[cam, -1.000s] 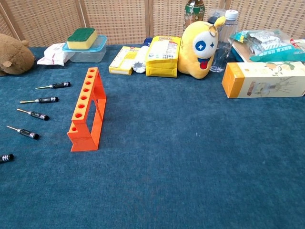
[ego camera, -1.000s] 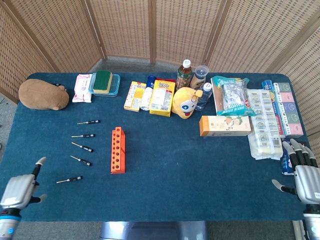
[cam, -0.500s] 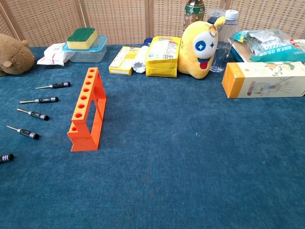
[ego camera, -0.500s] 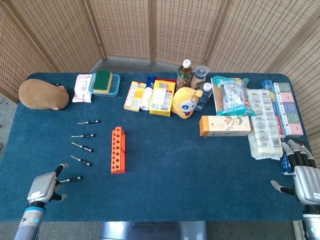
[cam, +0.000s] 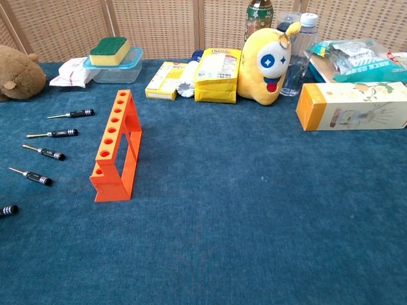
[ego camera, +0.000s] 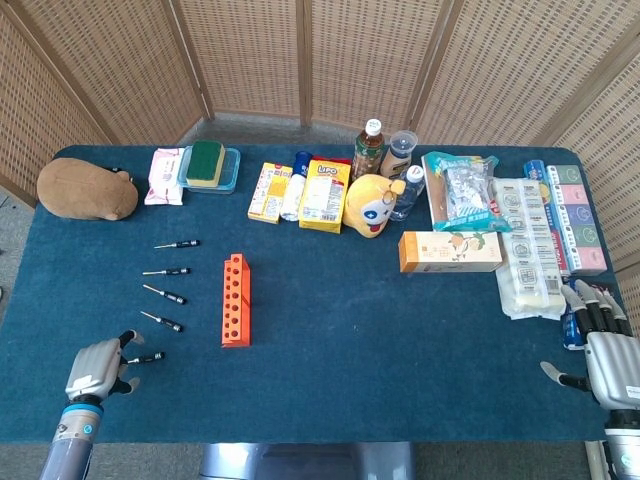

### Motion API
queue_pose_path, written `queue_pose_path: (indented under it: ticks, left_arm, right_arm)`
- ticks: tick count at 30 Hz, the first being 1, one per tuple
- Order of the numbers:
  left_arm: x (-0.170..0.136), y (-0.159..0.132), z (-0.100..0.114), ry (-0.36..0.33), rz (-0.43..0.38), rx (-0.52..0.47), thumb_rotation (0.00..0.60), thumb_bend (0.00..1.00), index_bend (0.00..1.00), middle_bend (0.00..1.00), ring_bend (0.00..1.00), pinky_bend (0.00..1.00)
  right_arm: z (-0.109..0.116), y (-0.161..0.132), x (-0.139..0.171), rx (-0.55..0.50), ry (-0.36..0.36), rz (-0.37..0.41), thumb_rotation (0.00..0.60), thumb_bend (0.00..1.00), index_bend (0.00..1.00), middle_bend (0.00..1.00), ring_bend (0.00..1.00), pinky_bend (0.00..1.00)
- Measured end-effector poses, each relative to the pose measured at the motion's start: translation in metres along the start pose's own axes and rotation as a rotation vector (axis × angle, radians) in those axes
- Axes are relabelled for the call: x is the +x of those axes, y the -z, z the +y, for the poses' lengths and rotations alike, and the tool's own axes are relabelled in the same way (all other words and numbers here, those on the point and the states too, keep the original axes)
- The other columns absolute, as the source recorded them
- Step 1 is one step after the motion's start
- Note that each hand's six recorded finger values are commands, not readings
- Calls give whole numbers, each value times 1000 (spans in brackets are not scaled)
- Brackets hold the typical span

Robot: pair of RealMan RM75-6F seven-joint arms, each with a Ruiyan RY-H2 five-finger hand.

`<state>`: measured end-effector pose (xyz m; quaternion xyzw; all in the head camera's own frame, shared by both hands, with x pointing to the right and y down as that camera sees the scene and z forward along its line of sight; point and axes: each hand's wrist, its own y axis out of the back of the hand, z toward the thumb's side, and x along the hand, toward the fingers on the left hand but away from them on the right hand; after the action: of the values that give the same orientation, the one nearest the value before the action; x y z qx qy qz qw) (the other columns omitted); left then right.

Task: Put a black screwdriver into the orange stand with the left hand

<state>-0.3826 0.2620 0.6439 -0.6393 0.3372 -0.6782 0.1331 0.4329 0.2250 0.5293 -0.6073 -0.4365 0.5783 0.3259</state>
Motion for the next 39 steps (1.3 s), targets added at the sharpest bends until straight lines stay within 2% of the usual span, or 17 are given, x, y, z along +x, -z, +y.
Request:
queue_pose_path:
  ticks: [7,39]
  left_arm:
    - [6,-1,-8,12,13,5,600,300,319,1000,1000,1000]
    - [18,-17,-22,9,27,47,600,346,393,1000,1000,1000]
  right_arm:
    - [0,1,0,-7,-3,0,600,0,0,2,62,0]
    - [5,2,1,-35,-3,0,600,0,0,6,63,0]
